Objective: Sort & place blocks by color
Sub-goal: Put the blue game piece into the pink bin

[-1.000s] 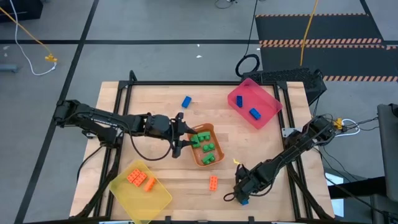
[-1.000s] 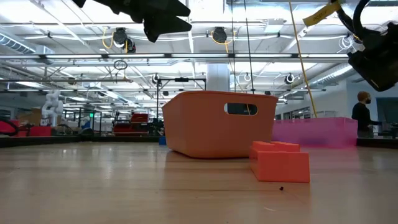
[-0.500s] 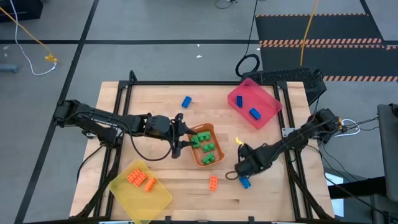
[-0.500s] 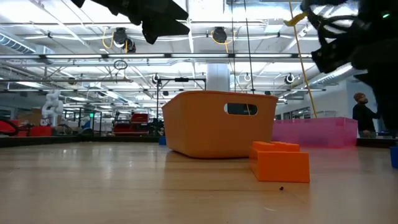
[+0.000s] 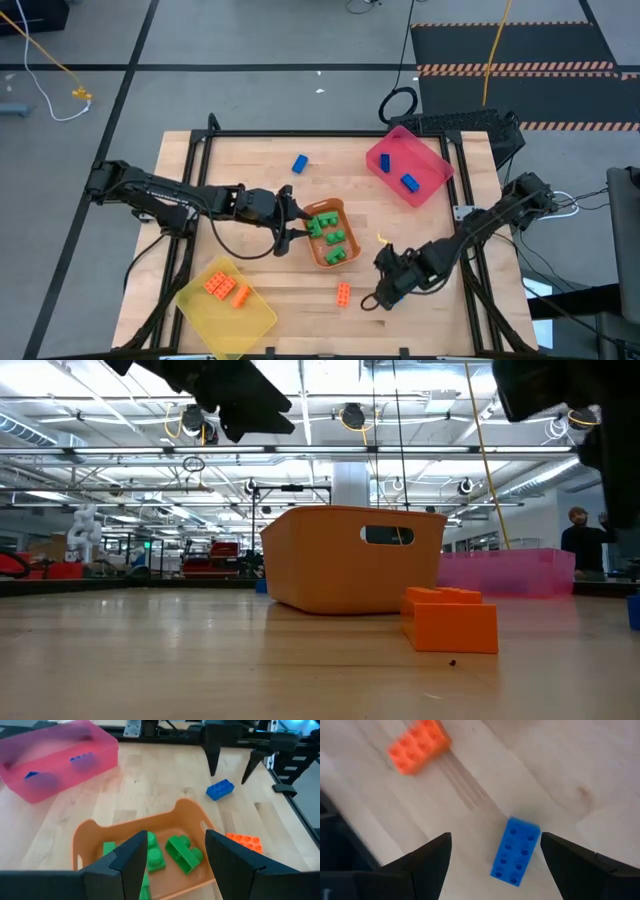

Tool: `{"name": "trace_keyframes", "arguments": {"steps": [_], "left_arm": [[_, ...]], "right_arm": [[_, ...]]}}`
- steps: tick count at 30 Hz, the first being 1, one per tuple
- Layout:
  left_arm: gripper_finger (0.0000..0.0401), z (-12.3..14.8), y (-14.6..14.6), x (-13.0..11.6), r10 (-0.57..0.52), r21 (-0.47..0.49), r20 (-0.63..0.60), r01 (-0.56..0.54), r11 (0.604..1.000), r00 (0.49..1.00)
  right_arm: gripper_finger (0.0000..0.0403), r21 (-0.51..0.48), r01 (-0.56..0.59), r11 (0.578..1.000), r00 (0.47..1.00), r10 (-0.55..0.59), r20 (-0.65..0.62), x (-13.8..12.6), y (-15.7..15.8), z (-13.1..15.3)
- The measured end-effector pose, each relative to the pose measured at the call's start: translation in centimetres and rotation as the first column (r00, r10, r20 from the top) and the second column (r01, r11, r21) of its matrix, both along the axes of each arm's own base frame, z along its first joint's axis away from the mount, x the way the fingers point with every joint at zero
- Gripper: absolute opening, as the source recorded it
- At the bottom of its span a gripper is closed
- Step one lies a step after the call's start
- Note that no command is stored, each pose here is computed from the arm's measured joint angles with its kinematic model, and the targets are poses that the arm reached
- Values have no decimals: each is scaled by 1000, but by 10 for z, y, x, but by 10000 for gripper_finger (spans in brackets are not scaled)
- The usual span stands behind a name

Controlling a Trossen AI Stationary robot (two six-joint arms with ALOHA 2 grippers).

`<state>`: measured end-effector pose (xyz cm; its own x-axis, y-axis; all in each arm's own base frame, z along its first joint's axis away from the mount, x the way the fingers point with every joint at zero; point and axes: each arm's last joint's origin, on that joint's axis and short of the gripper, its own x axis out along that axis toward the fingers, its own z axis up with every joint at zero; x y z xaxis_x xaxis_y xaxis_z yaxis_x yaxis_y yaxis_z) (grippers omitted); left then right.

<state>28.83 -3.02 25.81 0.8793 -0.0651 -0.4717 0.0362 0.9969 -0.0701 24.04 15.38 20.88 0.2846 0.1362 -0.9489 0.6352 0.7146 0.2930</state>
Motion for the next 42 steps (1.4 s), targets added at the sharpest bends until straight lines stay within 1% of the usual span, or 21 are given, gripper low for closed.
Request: {"name": "trace_keyframes", "arguments": {"steps": [3, 11, 22, 28, 30, 33, 36, 39, 40, 42], "left_arm": [[200, -4, 0, -1, 5, -11, -10, -6, 1000, 1000], [200, -5, -3, -1, 18, -7, 8, -18, 1000, 1000], [200, -6, -4, -2, 22, -18, -4, -22, 1000, 1000], [200, -7, -8, -3, 28, -10, -18, -28, 1000, 999], [200, -8, -9, -4, 42, -3, -25, -42, 999, 999], [200, -8, -11, -4, 44, 2, -31, -44, 999, 999], [200, -8, -13, -5, 38, 0, -31, -38, 999, 999], [200, -8, -15, -5, 32, -1, -32, -33, 999, 999], [200, -8, -15, -5, 35, -1, -31, -35, 999, 999], [200, -8, -16, -5, 47, 2, -30, -47, 999, 998]], "right_arm": [[299, -7, -10, 1000, 999, 9, -45, -2, 6, -8], [299, -36, -25, 999, 994, 22, -104, -3, 18, -26], [299, -136, -41, 990, 969, 6, -247, -7, 16, -48], [295, -158, -91, 983, 960, 44, -278, -8, 15, -53], [283, -177, -107, 978, 950, 48, -309, -11, 14, -54], [248, -200, -119, 972, 938, 44, -343, -14, 11, -53], [192, -204, -140, 969, 934, 61, -353, -15, 10, -53], [126, -201, -175, 964, 931, 95, -354, -15, 10, -53], [120, -200, -189, 961, 929, 109, -355, -15, 10, -53], [120, -202, -210, 957, 925, 127, -357, -14, 9, -53]]}}
